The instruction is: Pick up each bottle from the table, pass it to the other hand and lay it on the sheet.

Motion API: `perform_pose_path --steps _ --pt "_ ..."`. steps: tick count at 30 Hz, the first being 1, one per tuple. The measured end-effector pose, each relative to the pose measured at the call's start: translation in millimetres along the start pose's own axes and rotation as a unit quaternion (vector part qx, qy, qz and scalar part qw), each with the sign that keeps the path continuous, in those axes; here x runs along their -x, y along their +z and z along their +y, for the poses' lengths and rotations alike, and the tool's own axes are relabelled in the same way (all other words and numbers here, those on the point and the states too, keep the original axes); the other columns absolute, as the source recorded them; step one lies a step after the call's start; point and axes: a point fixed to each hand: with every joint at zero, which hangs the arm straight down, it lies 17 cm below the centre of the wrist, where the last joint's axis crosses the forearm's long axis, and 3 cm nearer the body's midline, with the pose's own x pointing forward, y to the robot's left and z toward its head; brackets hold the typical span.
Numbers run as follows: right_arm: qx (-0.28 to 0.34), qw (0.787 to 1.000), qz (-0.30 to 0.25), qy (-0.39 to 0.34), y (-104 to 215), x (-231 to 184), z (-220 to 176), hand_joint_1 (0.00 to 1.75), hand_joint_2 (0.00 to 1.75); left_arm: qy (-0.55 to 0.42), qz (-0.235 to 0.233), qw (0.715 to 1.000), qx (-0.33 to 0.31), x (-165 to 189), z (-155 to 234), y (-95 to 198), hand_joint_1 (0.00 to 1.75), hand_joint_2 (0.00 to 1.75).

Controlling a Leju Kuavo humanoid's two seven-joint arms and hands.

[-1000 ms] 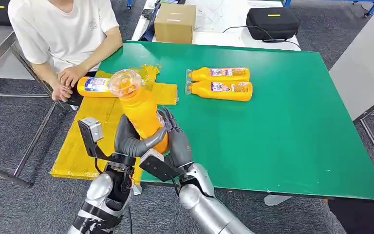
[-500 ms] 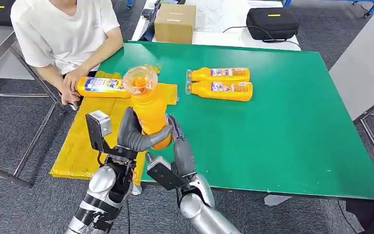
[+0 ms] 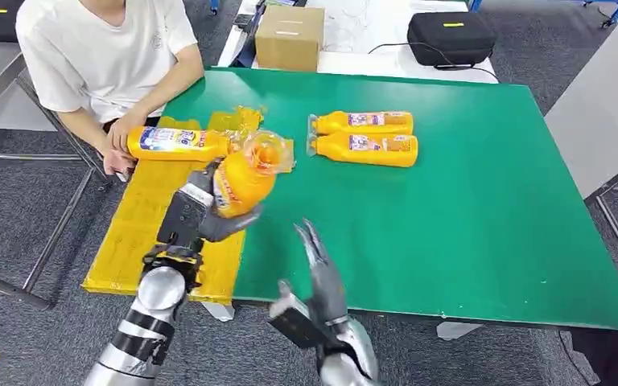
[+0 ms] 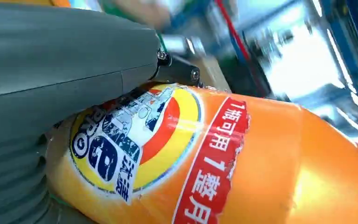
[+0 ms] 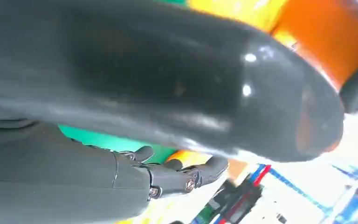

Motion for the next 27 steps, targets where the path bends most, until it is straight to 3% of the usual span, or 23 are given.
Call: perform_pose_path --steps 2,3,7,11,15,21,26,27 --pt "0.024 0.999 0.023 0.008 29 13 -19 0.00 0.00 -0.091 0.005 0.996 -0.017 17 25 1 1.75 1.75" --pt "0.054 0.997 0.059 -0.013 59 23 -38 0.00 0.00 -0.159 0.044 0.986 -0.025 52 49 3 1.75 1.75" --pt "0.069 0.994 0.085 -0.030 78 30 -43 0.00 0.00 -0.212 0.069 0.974 -0.044 79 77 -3 1.75 1.75" --pt "0.078 0.992 0.093 -0.045 84 32 -46 0.00 0.00 -0.293 0.089 0.951 -0.037 103 95 -7 1.75 1.75" --pt "0.074 0.993 0.080 -0.053 81 24 -45 0.00 0.00 -0.385 0.128 0.914 0.023 145 91 2 1.75 1.75" --pt "0.065 0.994 0.062 -0.065 71 16 -44 0.00 0.00 -0.448 0.192 0.867 0.107 201 82 23 1.75 1.75" --pt "0.063 0.994 0.059 -0.068 70 15 -43 0.00 0.00 -0.468 0.217 0.845 0.140 222 84 37 1.73 1.75" --pt "0.063 0.994 0.059 -0.070 70 15 -43 0.00 0.00 -0.465 0.223 0.845 0.143 224 85 37 1.26 1.75"
